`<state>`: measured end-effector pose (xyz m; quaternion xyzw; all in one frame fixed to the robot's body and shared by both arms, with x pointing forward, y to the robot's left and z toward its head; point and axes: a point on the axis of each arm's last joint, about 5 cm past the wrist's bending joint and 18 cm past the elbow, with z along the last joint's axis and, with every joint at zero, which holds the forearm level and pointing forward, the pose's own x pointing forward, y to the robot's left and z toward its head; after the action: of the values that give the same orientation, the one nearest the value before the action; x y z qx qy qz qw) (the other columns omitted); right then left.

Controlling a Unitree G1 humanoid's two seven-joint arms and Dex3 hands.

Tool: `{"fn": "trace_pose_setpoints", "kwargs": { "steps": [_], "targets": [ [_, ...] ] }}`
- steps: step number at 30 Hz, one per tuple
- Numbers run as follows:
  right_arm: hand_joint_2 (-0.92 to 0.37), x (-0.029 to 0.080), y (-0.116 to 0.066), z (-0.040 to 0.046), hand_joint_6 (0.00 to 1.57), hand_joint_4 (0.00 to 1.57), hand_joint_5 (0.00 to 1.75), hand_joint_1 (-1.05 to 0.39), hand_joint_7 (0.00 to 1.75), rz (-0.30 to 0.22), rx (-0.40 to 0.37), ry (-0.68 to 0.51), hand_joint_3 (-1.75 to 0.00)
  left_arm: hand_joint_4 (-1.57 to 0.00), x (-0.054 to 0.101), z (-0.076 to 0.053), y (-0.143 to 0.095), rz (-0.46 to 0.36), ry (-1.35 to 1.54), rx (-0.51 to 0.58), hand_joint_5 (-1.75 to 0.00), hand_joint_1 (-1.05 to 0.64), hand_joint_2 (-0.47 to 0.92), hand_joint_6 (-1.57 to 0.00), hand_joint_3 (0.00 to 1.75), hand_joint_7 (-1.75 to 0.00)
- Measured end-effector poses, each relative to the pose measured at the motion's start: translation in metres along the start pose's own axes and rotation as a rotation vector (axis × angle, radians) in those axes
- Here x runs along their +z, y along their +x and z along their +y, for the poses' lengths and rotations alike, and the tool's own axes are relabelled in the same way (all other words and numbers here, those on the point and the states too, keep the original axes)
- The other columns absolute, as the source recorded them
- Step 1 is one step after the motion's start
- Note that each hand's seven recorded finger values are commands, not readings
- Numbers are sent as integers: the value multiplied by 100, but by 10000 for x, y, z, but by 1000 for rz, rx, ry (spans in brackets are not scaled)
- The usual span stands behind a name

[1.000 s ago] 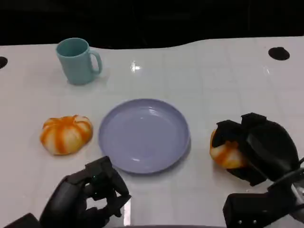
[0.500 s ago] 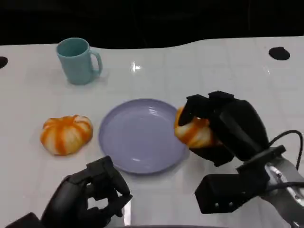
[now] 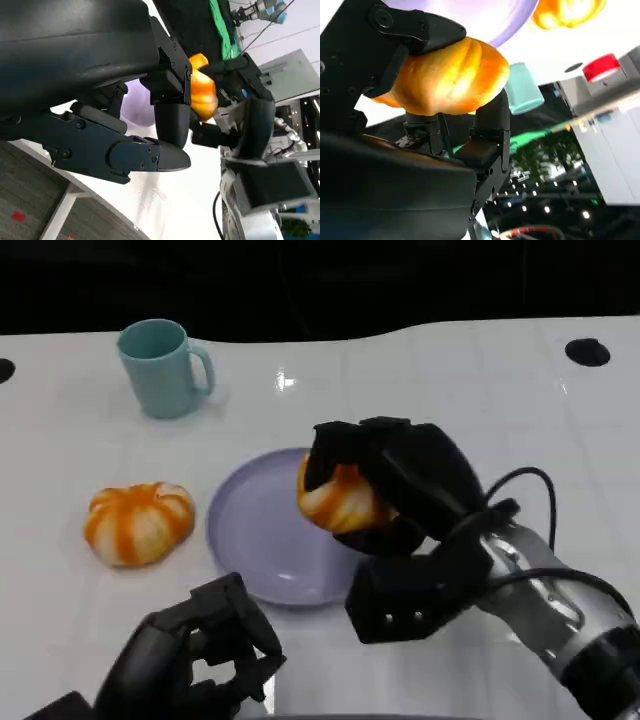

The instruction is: Grasp the bread from the table and place it into the plate.

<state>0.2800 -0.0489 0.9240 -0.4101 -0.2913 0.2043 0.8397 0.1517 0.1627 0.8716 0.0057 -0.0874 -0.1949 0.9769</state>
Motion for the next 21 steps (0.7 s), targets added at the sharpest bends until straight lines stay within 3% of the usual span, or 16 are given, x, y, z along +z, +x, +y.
{"fn": "trace_pose_setpoints", "kwargs": {
  "steps": [3, 5, 6, 7, 8, 9, 10, 11, 13, 15, 17, 21],
  "targets": [
    [-30, -2, 38, 62, 71, 95, 175, -15, 170, 17, 40, 8, -127, -69, 1, -7, -7, 1, -1, -2, -175, -51, 92, -58, 33, -160],
    [-34, -1, 70, 86, 74, 92, 175, -14, 152, 27, 63, 13, -122, -69, 3, -11, -12, 1, -1, -2, -175, -52, 92, -58, 34, -160],
    [-37, -2, 86, 95, 77, 87, 175, -14, 130, 34, 73, 18, -116, -69, 5, -13, -11, 0, 0, -3, -175, -53, 92, -58, 34, -159],
    [-47, 1, 104, 104, 80, 79, 160, -17, 93, 41, 83, 31, -95, -69, 7, -15, -11, 0, 2, -5, -175, -53, 92, -58, 34, -159],
    [-55, 8, 126, 109, 83, 75, 151, -19, 71, 52, 95, 49, -79, -68, 11, -18, -10, -1, 7, -8, -175, -54, 92, -58, 34, -159],
    [-61, 11, 142, 110, 84, 71, 143, -21, 56, 63, 108, 62, -67, -68, 18, -23, -11, -3, 10, -10, -175, -54, 92, -58, 34, -159],
    [-68, 7, 152, 110, 76, 53, 117, -26, 39, 77, 124, 77, -55, -68, 23, -27, -10, -5, 10, -11, -175, -54, 92, -58, 34, -159],
    [-78, 2, 157, 107, 72, 47, 84, -29, 24, 86, 148, 82, -39, -68, 26, -29, -10, -6, 11, -11, -175, -54, 92, -58, 34, -158],
    [-88, 0, 171, 103, 59, 33, 49, -37, 7, 91, 204, 74, -21, -68, 33, -33, -7, -8, 14, -11, -175, -55, 92, -59, 33, -158],
    [-91, 6, 177, 105, 47, 23, 38, -45, 2, 85, 243, 60, -17, -69, 35, -36, -6, -7, 16, -13, -175, -55, 92, -59, 33, -158],
    [-92, 2, 172, 111, 34, 6, 46, -55, 1, 86, 283, 29, -21, -69, 33, -41, -6, -6, 15, -16, -175, -52, 92, -60, 33, -157],
    [-92, -17, 167, 67, 23, 0, 40, -63, 0, 97, 349, -21, -27, -70, 41, -54, -21, -8, 13, -18, -175, -50, 92, -60, 33, -156]
  ]
}}
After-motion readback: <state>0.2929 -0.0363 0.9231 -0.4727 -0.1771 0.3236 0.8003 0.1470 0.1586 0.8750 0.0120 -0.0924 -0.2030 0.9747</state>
